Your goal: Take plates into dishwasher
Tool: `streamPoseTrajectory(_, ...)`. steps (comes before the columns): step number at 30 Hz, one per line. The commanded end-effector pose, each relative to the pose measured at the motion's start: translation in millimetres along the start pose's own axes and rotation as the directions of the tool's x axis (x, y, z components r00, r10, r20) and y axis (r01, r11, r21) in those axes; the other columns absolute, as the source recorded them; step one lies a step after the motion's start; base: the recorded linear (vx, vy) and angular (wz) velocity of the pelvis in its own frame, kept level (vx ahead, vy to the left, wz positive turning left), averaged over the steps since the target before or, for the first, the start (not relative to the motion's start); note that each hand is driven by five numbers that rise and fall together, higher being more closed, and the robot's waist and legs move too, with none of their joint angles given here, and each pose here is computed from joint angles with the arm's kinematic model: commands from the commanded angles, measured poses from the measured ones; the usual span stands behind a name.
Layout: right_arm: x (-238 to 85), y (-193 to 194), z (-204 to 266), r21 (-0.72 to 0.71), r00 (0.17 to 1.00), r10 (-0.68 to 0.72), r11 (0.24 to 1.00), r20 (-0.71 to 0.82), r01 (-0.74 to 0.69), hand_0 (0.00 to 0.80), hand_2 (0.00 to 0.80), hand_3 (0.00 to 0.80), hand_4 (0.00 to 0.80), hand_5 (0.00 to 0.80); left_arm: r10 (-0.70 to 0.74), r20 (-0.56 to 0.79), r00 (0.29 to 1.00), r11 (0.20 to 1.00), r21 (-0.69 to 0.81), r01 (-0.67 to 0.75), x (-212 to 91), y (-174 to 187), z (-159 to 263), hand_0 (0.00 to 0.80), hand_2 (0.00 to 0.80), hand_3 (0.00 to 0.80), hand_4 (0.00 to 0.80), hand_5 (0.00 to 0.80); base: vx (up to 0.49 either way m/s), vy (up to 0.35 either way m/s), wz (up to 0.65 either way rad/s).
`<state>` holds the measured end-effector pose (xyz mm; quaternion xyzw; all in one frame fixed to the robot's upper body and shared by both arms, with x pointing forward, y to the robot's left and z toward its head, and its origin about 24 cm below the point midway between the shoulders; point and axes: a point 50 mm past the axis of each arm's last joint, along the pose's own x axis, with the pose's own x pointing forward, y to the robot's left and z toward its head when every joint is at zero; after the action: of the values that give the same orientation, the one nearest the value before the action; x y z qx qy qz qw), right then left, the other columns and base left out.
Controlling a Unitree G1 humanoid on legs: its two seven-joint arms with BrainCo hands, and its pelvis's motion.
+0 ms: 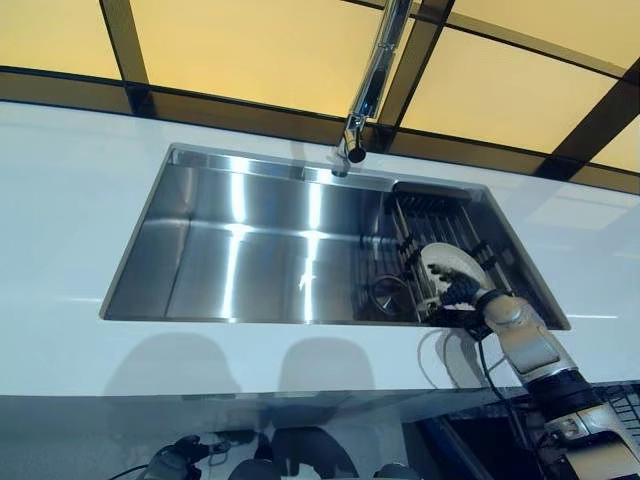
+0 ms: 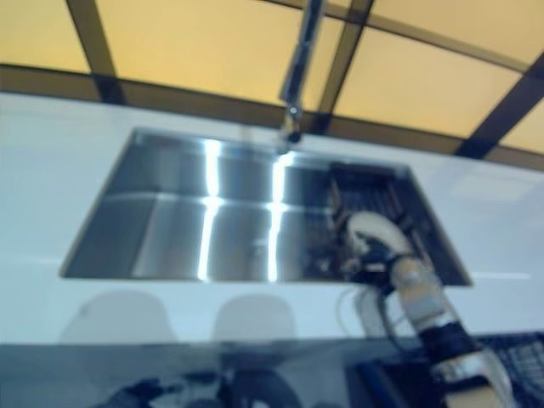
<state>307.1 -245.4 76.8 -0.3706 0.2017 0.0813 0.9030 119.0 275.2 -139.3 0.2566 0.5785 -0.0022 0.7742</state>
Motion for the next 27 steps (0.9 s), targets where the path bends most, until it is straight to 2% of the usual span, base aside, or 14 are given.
streamPoseTrajectory(1, -17.2, -76.5, 41.8, -0.016, 0.957, -0.243, 0.968, 0.157, 0.249, 0.000, 0.000, 0.000, 0.000, 0.000, 0.002, 0.052, 0.999, 1.000, -0.024, 0.000, 0.1, -4.5, 12.4, 0.000, 0.000, 0.000, 0.000, 0.000, 0.010, -0.002, -0.05)
streamPoseTrajectory(8, -31.9, -107.2, 53.5, 0.028, 0.901, -0.382, 0.923, 0.204, 0.385, 0.000, 0.000, 0.000, 0.000, 0.000, 0.000, 0.040, 0.999, 1.000, -0.014, 0.000, 0.4, -6.0, 4.9, 0.000, 0.000, 0.000, 0.000, 0.000, 0.001, 0.000, -0.01)
streamPoseTrajectory(14, -38.1, -120.7, 55.4, 0.033, 0.885, -0.420, 0.906, 0.201, 0.422, 0.000, 0.000, 0.000, 0.000, 0.000, 0.004, 0.034, 0.999, 1.000, -0.012, -0.004, 0.4, -5.6, 1.6, 0.000, 0.000, 0.000, 0.000, 0.000, 0.000, 0.000, 0.00)
streamPoseTrajectory(19, -37.7, -121.7, 48.3, -0.018, 0.904, -0.394, 0.915, 0.167, 0.403, 0.000, 0.000, 0.000, 0.000, 0.000, 0.007, 0.034, 0.999, 1.000, -0.012, -0.007, 0.2, -4.3, -0.7, 0.000, 0.000, 0.000, 0.000, 0.000, 0.000, 0.000, 0.00)
streamPoseTrajectory(27, -21.0, -99.6, 39.4, -0.176, 0.957, -0.277, 0.941, 0.087, 0.288, 0.000, 0.000, 0.000, 0.000, 0.000, -0.001, 0.044, 0.999, 1.000, -0.007, 0.001, 0.6, -4.9, 7.0, 0.000, 0.000, 0.000, 0.000, 0.000, 0.000, 0.000, 0.00)
